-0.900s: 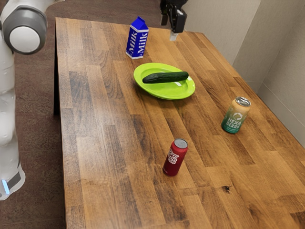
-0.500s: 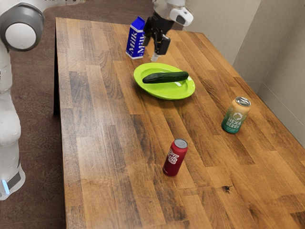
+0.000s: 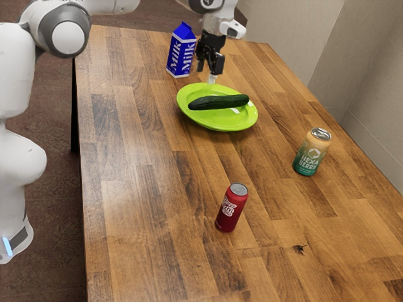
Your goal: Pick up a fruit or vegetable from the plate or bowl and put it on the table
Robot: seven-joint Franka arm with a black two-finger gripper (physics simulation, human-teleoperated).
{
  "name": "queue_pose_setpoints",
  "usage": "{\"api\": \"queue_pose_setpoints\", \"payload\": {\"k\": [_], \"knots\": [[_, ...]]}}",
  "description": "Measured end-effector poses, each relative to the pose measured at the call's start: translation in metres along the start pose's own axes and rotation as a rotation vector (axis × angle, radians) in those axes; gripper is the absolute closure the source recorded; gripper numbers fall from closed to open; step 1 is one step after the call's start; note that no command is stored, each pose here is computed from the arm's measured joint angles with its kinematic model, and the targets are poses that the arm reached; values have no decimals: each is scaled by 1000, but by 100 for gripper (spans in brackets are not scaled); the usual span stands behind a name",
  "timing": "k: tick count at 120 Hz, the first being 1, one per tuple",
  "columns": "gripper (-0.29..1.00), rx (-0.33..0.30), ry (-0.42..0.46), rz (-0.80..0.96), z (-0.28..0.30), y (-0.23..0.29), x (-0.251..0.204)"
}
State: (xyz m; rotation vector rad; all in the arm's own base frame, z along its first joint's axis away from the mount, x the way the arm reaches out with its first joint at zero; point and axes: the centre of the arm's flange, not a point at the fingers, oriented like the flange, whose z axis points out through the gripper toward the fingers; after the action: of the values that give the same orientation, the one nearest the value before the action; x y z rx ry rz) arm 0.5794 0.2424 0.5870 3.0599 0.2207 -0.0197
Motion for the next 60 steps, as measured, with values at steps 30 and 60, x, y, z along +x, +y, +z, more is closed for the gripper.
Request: {"api": "queue_pose_setpoints", "payload": {"k": [30,60], "knots": [[0,-36,44,95,29,-49,41],[0,-51,44,194,60,-54,68]]}}
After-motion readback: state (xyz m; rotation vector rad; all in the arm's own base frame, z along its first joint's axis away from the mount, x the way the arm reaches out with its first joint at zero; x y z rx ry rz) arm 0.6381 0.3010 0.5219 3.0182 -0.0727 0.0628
